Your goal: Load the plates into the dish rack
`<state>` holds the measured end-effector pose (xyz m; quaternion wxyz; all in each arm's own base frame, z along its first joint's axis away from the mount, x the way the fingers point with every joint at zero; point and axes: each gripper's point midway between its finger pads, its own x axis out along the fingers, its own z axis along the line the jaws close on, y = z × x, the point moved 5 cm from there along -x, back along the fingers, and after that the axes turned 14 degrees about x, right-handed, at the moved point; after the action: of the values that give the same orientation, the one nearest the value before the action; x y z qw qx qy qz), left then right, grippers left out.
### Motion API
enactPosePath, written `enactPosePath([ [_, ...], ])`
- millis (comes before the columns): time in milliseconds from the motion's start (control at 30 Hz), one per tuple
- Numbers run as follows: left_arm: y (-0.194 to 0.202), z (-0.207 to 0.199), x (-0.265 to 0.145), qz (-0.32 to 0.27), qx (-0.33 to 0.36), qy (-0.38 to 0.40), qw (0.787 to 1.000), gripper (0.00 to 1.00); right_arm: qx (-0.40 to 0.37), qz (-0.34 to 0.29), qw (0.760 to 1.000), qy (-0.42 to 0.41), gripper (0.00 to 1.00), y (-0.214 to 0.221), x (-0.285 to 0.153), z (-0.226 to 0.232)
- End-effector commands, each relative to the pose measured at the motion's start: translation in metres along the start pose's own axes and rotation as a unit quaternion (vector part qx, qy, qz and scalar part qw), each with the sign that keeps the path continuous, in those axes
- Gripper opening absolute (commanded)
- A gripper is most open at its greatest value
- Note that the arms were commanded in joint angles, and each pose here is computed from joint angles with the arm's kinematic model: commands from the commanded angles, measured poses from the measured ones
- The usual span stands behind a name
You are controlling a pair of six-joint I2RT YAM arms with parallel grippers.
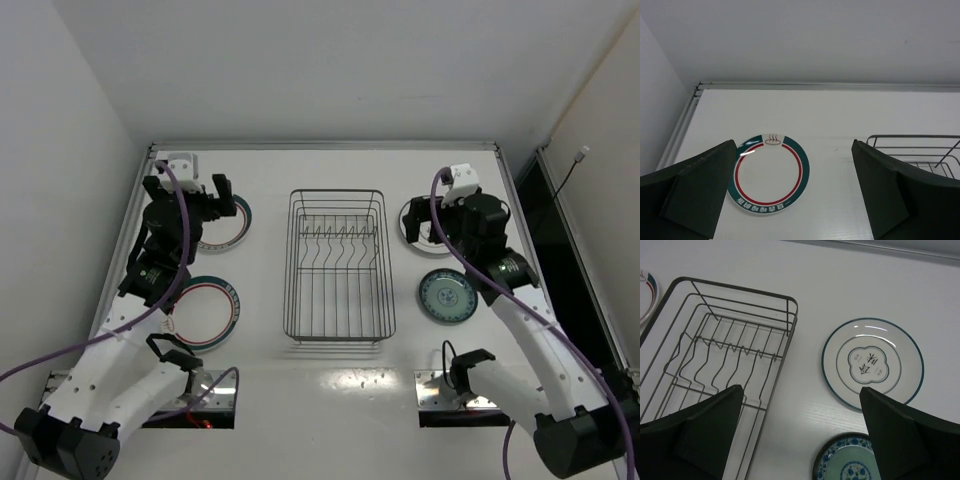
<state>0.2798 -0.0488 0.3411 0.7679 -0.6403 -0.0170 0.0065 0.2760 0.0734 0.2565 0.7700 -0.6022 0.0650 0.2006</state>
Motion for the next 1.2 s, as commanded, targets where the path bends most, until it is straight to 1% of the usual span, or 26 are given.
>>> enactPosePath([
  [0, 0.019, -0.012, 0.0, 0.022, 0.02, 0.028, 0.999, 1.0, 0.042, -0.039, 0.998, 0.034, 1.0, -0.028, -0.016, -0.001],
  [67, 0.021, -0.012, -0.002, 0.02, 0.004, 0.015, 1.0, 1.0, 0.045, -0.013, 0.998, 0.033, 1.0, -0.031, -0.015, 0.0],
  [100, 0.02, -0.017, -0.002, 0.018, -0.003, 0.029, 0.999, 1.0, 0.034, 0.006, 0.999, 0.026, 1.0, -0.03, -0.013, 0.002],
  [133, 0.02, -0.02, -0.002, 0.016, -0.003, 0.042, 0.999, 1.0, 0.039, 0.023, 0.998, 0.046, 1.0, -0.027, -0.006, -0.002],
  [167, 0.021, -0.022, -0.003, 0.018, -0.002, 0.051, 0.999, 1.0, 0.047, 0.022, 0.996, 0.075, 1.0, -0.026, -0.003, -0.012],
  [200, 0.023, -0.025, -0.001, 0.022, 0.0, 0.058, 0.998, 1.0, 0.04, 0.031, 0.996, 0.078, 1.0, -0.021, 0.0, -0.014],
  [233, 0.029, -0.026, -0.001, 0.028, 0.002, 0.059, 0.998, 1.0, 0.041, 0.007, 0.996, 0.076, 1.0, -0.031, 0.002, -0.017],
  [300, 0.053, -0.028, -0.003, 0.055, 0.012, 0.05, 0.997, 1.0, 0.069, 0.012, 0.99, 0.119, 1.0, -0.026, 0.012, -0.029],
  [367, 0.063, -0.03, -0.005, 0.058, 0.005, 0.05, 0.997, 1.0, 0.079, 0.002, 0.989, 0.125, 1.0, -0.03, 0.021, -0.034],
  [433, 0.082, -0.034, -0.008, 0.07, 0.003, 0.058, 0.996, 1.0, 0.122, 0.0, 0.976, 0.182, 1.0, -0.028, 0.034, -0.054],
  [467, 0.086, -0.034, -0.01, 0.072, 0.004, 0.059, 0.996, 1.0, 0.125, -0.001, 0.974, 0.19, 1.0, -0.037, 0.039, -0.058],
  [500, 0.096, -0.035, -0.012, 0.083, 0.008, 0.061, 0.995, 1.0, 0.127, 0.038, 0.969, 0.209, 1.0, -0.024, 0.058, -0.07],
  [533, 0.097, -0.031, -0.012, 0.086, 0.01, 0.042, 0.995, 1.0, 0.137, 0.078, 0.959, 0.235, 0.86, -0.014, 0.063, -0.087],
  [567, 0.095, -0.029, -0.012, 0.088, 0.011, 0.037, 0.995, 1.0, 0.146, 0.089, 0.957, 0.235, 0.82, -0.026, 0.072, -0.093],
  [600, 0.093, -0.028, -0.012, 0.089, 0.011, 0.038, 0.995, 1.0, 0.166, 0.153, 0.95, 0.216, 0.8, -0.001, 0.097, -0.101],
  [633, 0.093, -0.027, -0.012, 0.09, 0.012, 0.033, 0.995, 1.0, 0.178, 0.176, 0.948, 0.197, 0.74, 0.004, 0.105, -0.107],
  [667, 0.093, -0.028, -0.012, 0.09, 0.007, 0.033, 0.995, 1.0, 0.203, 0.181, 0.944, 0.184, 0.74, 0.001, 0.112, -0.122],
  [700, 0.089, -0.027, -0.011, 0.086, 0.005, 0.032, 0.996, 1.0, 0.232, 0.204, 0.943, 0.128, 0.74, 0.008, 0.12, -0.119],
  [767, 0.093, -0.026, -0.011, 0.096, 0.005, 0.025, 0.995, 1.0, 0.272, 0.212, 0.934, 0.09, 0.74, 0.014, 0.136, -0.136],
  [833, 0.093, -0.022, -0.009, 0.099, 0.007, 0.007, 0.995, 1.0, 0.275, 0.214, 0.932, 0.102, 0.74, 0.012, 0.146, -0.146],
  [867, 0.095, -0.021, -0.007, 0.104, 0.01, 0.0, 0.995, 1.0, 0.281, 0.223, 0.925, 0.122, 0.74, 0.021, 0.15, -0.158],
  [933, 0.095, -0.022, -0.007, 0.104, 0.005, -0.001, 0.995, 1.0, 0.282, 0.229, 0.918, 0.156, 0.74, 0.028, 0.155, -0.179],
  [1000, 0.096, -0.025, -0.005, 0.103, 0.005, 0.007, 0.995, 1.0, 0.282, 0.235, 0.915, 0.166, 0.74, 0.032, 0.159, -0.189],
  [1033, 0.098, -0.027, -0.005, 0.107, 0.006, 0.014, 0.994, 1.0, 0.281, 0.257, 0.906, 0.186, 0.74, 0.045, 0.158, -0.194],
  [1133, 0.098, -0.029, -0.001, 0.108, 0.007, 0.014, 0.994, 1.0, 0.282, 0.264, 0.894, 0.227, 0.74, 0.056, 0.151, -0.211],
  [1167, 0.098, -0.029, -0.001, 0.108, 0.007, 0.014, 0.994, 1.0, 0.284, 0.254, 0.895, 0.231, 0.74, 0.056, 0.148, -0.217],
])
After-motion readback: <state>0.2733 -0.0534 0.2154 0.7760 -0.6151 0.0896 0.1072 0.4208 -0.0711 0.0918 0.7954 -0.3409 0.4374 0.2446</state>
